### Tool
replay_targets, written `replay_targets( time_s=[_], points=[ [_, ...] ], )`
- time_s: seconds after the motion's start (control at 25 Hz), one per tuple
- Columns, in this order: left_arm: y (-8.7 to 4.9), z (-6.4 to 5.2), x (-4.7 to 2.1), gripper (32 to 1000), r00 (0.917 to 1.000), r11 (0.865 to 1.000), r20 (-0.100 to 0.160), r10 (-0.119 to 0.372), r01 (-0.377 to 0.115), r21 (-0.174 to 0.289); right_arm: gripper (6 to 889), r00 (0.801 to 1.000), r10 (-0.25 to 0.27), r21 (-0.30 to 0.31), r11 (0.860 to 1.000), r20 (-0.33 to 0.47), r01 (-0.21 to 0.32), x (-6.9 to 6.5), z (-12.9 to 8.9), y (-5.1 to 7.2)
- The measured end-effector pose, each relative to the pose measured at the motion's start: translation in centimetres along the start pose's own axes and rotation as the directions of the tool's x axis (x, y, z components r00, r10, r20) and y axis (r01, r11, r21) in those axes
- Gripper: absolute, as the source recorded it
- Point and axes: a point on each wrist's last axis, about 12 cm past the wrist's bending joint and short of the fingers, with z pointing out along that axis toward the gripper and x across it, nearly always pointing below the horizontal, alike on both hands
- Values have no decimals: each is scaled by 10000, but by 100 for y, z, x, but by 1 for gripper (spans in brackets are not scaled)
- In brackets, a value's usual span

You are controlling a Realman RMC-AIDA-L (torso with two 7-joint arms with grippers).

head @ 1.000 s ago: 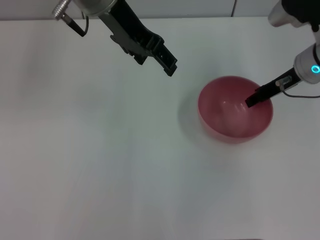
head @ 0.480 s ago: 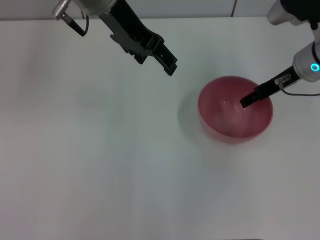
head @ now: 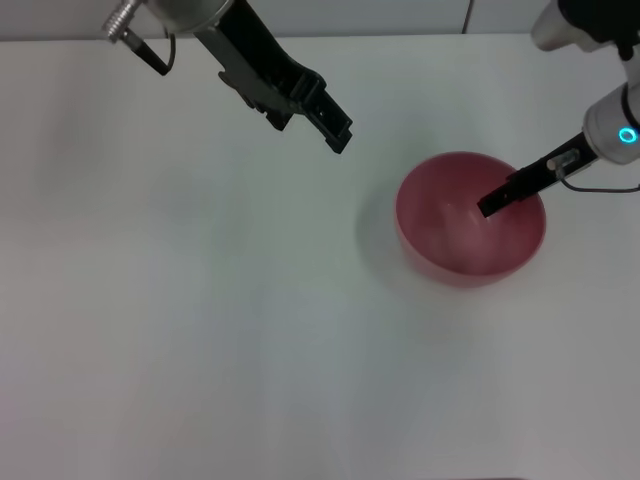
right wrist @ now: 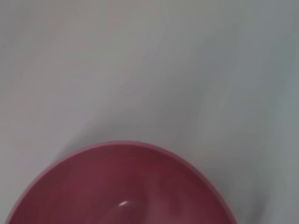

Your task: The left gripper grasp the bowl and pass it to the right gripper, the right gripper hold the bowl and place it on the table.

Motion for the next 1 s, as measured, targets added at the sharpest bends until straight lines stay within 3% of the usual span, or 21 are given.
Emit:
replay_targets(
  time_s=[0.64,1.0],
  points=[
    [68,26,81,866,9997,9997,-68,-235,235,20,841,9998,-214,-348,9992,7,214,-113,-191,40],
    [146,34,165,866,9987,9987,-47,-498,498,43,840,9998,-130,-516,9986,-136,123,-169,-322,72]
  ],
)
